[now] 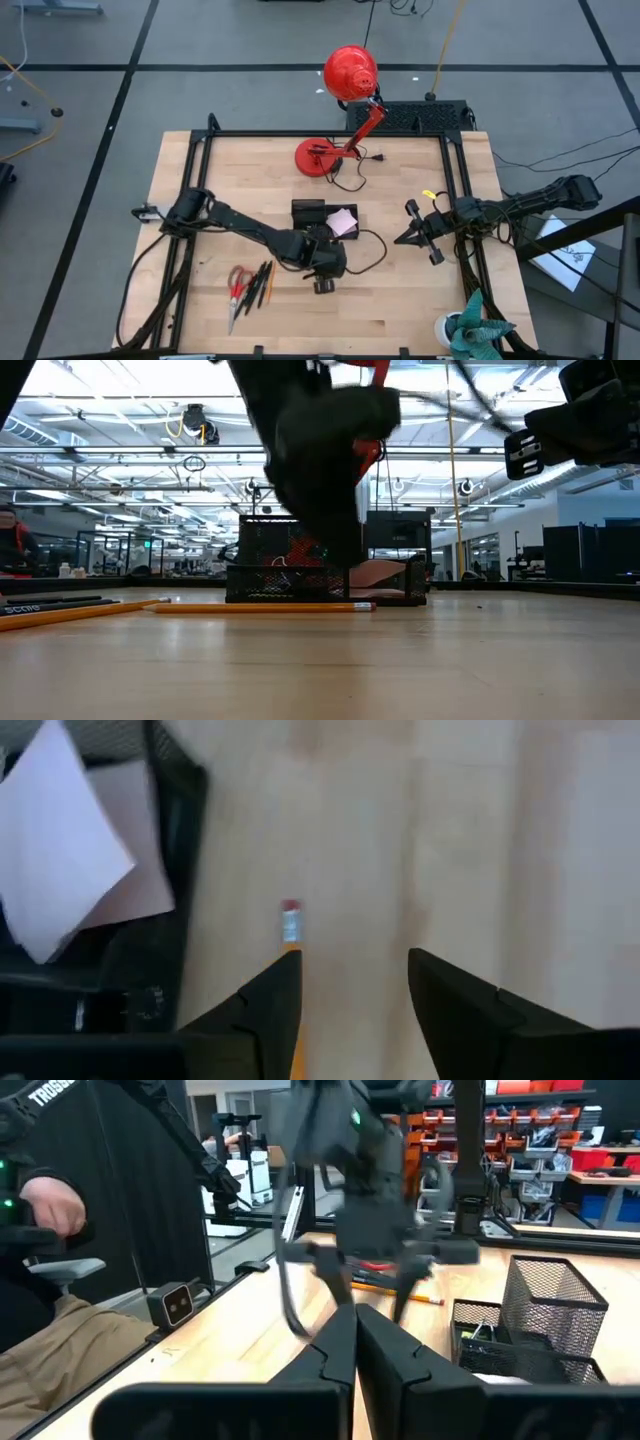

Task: Pick and place office supplies into organizer
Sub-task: Put the right yellow pencil into the desk organizer

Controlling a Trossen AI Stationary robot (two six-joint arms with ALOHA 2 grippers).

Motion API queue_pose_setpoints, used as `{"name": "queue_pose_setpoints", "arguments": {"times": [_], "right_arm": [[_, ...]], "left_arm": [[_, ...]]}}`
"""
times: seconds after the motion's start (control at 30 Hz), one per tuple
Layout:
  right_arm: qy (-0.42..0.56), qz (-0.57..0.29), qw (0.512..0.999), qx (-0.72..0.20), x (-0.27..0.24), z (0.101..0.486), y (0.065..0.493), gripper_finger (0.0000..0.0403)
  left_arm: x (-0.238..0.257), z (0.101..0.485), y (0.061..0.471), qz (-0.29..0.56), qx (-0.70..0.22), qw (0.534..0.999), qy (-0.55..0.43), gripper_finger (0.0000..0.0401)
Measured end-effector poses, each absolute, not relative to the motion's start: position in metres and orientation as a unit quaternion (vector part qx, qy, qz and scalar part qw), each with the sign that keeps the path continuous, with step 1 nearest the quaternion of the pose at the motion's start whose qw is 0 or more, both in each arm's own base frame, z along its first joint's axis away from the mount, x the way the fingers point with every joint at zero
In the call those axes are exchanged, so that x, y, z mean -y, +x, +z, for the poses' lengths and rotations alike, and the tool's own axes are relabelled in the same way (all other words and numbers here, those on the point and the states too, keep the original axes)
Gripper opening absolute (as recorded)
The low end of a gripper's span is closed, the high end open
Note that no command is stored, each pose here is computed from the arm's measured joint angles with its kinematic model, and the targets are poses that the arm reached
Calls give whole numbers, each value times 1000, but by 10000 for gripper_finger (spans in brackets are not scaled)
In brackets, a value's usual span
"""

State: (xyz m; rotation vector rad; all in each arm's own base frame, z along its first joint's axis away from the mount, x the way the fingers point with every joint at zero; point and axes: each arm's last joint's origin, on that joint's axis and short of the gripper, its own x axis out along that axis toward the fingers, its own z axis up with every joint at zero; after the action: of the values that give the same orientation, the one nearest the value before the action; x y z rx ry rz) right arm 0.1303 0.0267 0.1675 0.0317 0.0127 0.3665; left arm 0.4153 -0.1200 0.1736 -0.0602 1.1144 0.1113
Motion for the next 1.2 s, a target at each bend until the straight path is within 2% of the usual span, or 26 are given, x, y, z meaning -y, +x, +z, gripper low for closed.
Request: {"name": "queue_pose_setpoints", "arguments": {"times": [0.23,0.53,0.77,1.2], "right_arm": [[15,182,983,-13,-27,166,131,4],[13,182,983,-12,-27,166,131,4],[13,182,983,-12,-27,166,131,4],[13,182,983,-12,-27,166,131,4]], "left_arm": [[112,151,418,62,-563,824,-14,167],[105,142,412,72,-592,803,-3,130],[108,125,414,36,-618,785,-31,107],[146,126,404,-31,-623,780,-47,104]]}}
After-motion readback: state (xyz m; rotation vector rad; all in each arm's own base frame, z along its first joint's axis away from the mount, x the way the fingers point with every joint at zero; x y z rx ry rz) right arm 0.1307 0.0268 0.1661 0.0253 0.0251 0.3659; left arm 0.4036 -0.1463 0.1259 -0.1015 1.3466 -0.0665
